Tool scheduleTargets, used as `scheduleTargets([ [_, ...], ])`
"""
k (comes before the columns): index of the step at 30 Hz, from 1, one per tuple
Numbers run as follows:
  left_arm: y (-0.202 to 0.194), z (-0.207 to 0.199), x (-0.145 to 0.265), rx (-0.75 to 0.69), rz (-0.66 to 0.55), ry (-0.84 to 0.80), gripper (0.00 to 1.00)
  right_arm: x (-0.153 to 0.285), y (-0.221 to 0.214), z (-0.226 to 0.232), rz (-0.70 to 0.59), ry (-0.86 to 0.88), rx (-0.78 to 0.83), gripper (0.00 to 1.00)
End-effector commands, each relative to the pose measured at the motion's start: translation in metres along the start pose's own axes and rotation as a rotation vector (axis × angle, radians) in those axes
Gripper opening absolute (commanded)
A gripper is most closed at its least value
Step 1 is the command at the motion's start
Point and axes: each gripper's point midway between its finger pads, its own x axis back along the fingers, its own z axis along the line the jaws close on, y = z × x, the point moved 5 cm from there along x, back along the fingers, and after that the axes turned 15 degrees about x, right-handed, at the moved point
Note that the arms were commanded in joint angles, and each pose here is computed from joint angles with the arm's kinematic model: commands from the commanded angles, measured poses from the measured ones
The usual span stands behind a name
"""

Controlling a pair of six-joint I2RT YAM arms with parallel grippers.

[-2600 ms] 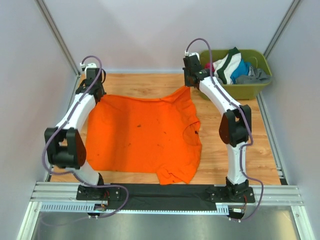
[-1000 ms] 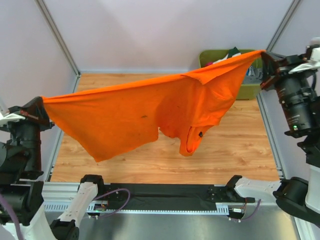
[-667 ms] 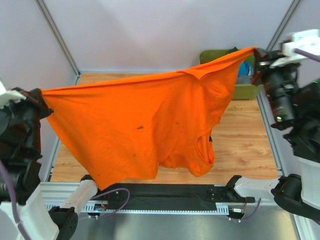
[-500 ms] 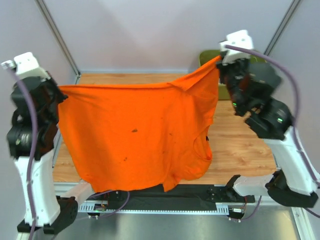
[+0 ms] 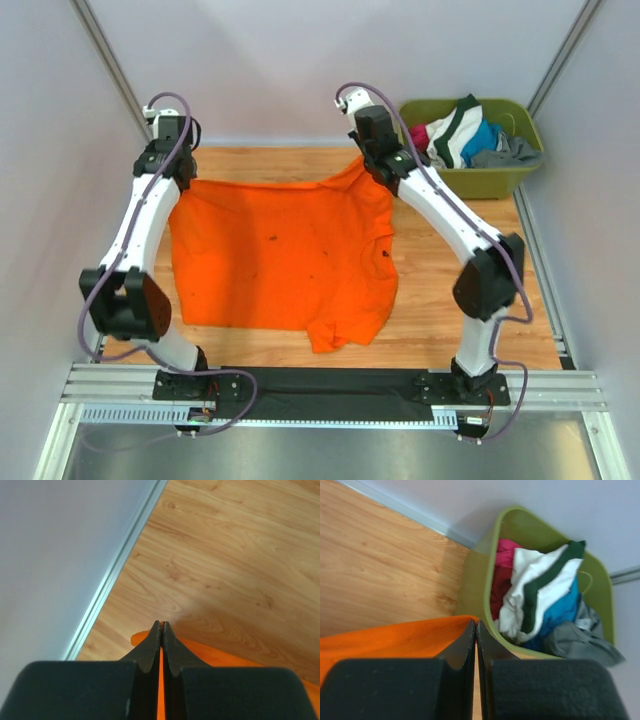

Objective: Fold and stack the t-shirts
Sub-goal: Flatten the tshirt out

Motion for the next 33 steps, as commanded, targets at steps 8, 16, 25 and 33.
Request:
scheduleTargets([
  [8,0.036,-0.054,-0.088,0.101,-0.07,0.0,0.0,-0.102,0.056,-0.014,-0.125,-0.171,-0.117,0.0],
  [16,0.081,-0.05,-0.035,0.127,-0.189,-0.138,0.0,-0.031,0.079,-0.084,-0.247,-0.262,-0.208,0.0],
  [25,0.128,0.014,0.121,0.193,-0.433,-0.327,0.0,0.145,0.074,-0.186,-0.436,-0.382,-0.204,0.0],
  [33,0.153,0.048,0.201,0.223,-0.577,-0.408,0.0,0.222,0.108,-0.219,-0.56,-0.493,-0.094,0.0],
])
